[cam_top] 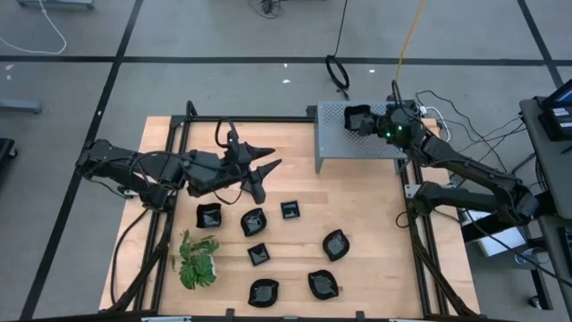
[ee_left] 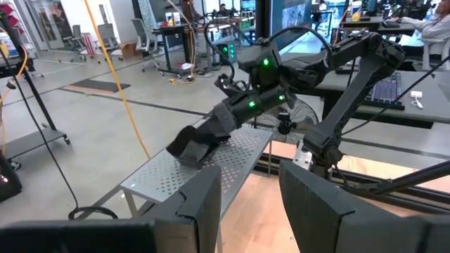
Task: Pick & Place Mini shaped plates
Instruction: Stack the black distorted square plate on the black distorted square plates on the shelf, then stack the black square plate on the black square plates on the shelf
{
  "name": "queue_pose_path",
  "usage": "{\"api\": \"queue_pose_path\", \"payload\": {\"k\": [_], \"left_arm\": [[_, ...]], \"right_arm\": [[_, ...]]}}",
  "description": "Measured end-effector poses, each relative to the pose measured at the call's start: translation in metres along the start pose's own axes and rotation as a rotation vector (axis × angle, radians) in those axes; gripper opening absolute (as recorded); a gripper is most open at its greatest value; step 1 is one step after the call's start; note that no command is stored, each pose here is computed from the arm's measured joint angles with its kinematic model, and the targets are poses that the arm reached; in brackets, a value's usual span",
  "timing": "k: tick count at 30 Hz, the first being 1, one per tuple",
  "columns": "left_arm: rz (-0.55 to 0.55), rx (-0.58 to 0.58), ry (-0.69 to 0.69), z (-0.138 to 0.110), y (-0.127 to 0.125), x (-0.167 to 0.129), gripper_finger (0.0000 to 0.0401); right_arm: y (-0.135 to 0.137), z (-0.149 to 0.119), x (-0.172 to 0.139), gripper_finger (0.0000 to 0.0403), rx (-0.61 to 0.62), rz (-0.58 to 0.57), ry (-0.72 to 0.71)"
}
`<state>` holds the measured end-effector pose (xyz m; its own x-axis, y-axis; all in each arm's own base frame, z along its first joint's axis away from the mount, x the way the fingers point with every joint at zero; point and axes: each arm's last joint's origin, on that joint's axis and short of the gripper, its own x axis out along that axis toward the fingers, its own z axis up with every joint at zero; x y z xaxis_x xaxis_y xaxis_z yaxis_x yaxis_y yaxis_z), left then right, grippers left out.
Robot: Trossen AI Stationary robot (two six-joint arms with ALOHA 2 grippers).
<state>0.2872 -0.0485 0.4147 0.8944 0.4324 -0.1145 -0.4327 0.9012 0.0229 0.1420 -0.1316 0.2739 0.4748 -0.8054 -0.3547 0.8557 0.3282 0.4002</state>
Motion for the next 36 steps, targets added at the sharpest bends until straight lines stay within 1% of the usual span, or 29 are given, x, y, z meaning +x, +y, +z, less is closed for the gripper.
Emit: {"api": "queue_pose_path", "payload": {"k": [6, 12, 14, 17, 19, 22, 24, 26, 30, 34, 36], "left_arm": [[-0.017, 0.016, 0.027, -0.003, -0.004, -0.003, 0.0150], [-0.028, -0.031, 0.090, -0.011, -0.007, -0.007, 0.0150], [-0.027, -0.044, 0.113, -0.014, -0.008, -0.008, 0.0150], [-0.024, -0.041, 0.164, -0.019, -0.008, -0.009, 0.0150], [-0.044, -0.030, 0.219, -0.026, -0.009, -0.008, 0.0150], [-0.075, -0.024, 0.314, -0.038, -0.011, -0.005, 0.0150], [-0.099, -0.033, 0.370, -0.045, -0.014, -0.003, 0.0150], [-0.130, -0.028, 0.426, -0.053, -0.019, 0.001, 0.0150], [-0.173, 0.010, 0.514, -0.070, -0.029, 0.012, 0.0150], [-0.198, 0.055, 0.558, -0.082, -0.037, 0.021, 0.0150], [-0.201, 0.077, 0.567, -0.085, -0.038, 0.023, 0.0150]], "right_arm": [[0.006, 0.014, -0.009, 0.0139, -0.040, 0.078, -0.130], [0.008, 0.024, -0.024, 0.0141, -0.080, 0.138, -0.218], [0.011, 0.026, -0.028, 0.0141, -0.125, 0.221, -0.219], [0.020, 0.025, -0.034, 0.0141, -0.203, 0.422, -0.188], [0.027, 0.023, -0.038, 0.0141, -0.219, 0.553, -0.159], [0.036, 0.019, -0.042, 0.0141, -0.226, 0.691, -0.113], [0.042, 0.015, -0.045, 0.0141, -0.243, 0.755, -0.095], [0.046, 0.012, -0.048, 0.0141, -0.266, 0.781, -0.091], [0.055, 0.004, -0.053, 0.0141, -0.329, 0.797, -0.100], [0.070, -0.011, -0.054, 0.0141, -0.387, 0.869, -0.046], [0.079, -0.023, -0.053, 0.0141, -0.423, 0.869, -0.017]]}}
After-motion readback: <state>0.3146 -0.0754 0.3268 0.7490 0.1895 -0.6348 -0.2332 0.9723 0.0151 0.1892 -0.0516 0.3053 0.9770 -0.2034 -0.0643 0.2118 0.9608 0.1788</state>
